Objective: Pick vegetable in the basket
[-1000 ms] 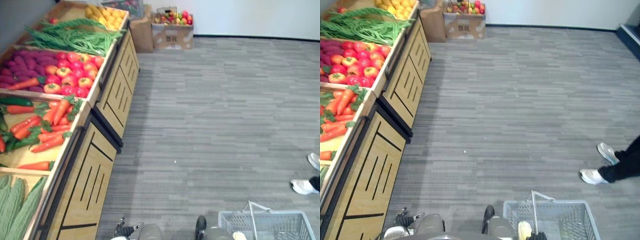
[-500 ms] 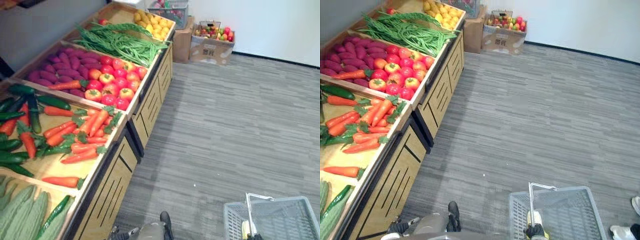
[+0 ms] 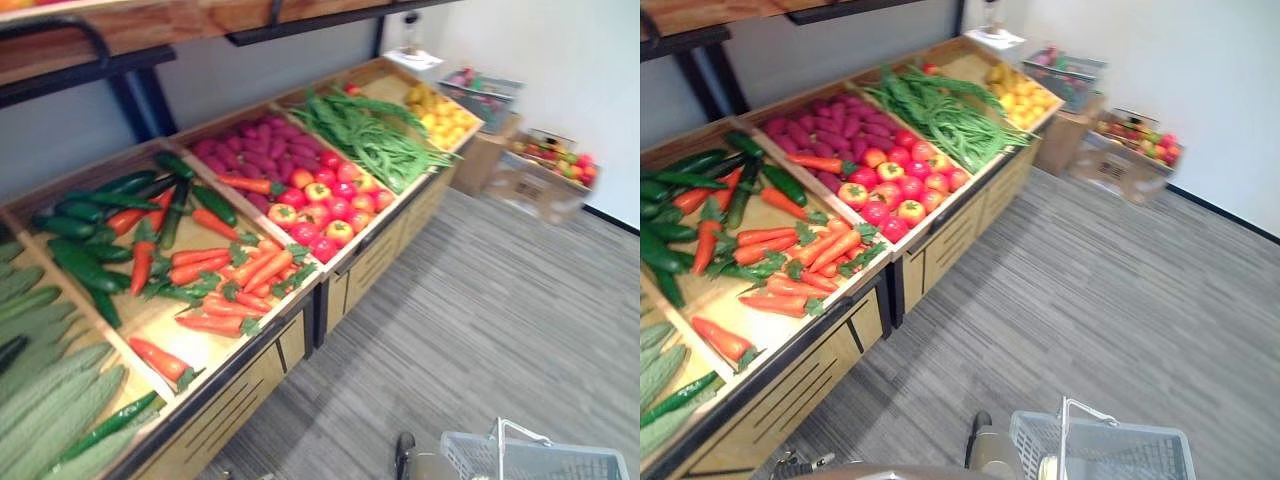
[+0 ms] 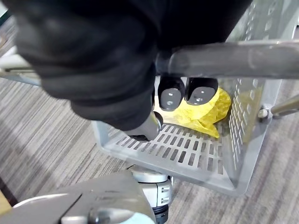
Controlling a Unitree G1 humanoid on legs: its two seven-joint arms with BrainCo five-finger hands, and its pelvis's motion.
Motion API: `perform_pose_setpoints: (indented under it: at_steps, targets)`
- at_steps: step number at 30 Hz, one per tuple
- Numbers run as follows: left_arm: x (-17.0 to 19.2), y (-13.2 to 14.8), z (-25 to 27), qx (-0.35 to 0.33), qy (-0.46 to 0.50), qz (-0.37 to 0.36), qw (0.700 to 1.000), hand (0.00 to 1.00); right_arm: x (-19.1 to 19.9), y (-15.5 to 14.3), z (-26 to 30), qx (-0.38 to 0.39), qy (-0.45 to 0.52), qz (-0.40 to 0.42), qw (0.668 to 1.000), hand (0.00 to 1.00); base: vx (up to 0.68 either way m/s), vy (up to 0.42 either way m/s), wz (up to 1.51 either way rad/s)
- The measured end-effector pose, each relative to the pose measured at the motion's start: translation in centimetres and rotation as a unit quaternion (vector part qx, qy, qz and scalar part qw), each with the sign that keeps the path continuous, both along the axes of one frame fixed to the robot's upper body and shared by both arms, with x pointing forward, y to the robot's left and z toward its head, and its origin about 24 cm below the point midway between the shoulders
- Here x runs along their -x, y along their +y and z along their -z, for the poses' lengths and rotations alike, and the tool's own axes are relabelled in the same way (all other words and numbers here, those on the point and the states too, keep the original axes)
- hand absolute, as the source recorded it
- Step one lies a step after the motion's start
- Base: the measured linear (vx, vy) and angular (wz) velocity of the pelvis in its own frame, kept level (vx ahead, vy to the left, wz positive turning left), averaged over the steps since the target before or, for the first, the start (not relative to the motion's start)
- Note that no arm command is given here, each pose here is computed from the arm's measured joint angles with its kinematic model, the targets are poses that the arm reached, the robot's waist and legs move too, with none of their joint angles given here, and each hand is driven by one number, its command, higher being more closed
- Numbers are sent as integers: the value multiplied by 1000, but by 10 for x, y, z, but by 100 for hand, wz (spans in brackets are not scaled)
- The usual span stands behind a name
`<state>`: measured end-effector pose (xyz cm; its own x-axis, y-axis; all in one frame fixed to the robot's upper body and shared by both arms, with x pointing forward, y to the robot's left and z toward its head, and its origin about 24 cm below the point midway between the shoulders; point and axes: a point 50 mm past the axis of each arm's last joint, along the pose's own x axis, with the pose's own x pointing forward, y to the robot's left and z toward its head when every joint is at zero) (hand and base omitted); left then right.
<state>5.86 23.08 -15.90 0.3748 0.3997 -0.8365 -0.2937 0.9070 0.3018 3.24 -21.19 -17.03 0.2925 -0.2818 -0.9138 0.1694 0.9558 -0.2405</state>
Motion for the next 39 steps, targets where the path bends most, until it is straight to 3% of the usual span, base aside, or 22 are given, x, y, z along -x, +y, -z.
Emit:
perform_pose_setpoints:
  at_steps: [2,6,8,13,21,28,29,39]
  targets:
    - [3,6,-1,-5,-2,-15,1000,0,7,6,2,-13,11,7,1000,100,426,-720,172]
    - [0,0,-1,6,-15,-21,1000,0,0,-10,-2,6,-5,3,1000,100,238,-468,131]
    - [3,-2,0,16,-19,-58,998,0,-10,-14,-4,14,-14,-16,1000,100,219,-385,102]
    - [0,0,-1,19,-29,-83,996,0,-21,-8,-3,9,-21,-23,999,100,166,-223,138]
    - [1,-13,4,38,-9,-59,998,0,-36,-29,-11,39,-38,-52,997,100,-37,41,77]
    - [7,-16,7,44,9,-42,998,0,-37,-21,-9,29,-37,-72,996,100,-40,81,18]
    - [11,-13,8,41,26,-3,999,0,-25,-10,-4,13,-16,-88,996,100,-10,33,-2]
    - [8,-9,7,37,21,-9,999,0,-24,-10,-4,8,-17,-85,996,100,11,-9,-9]
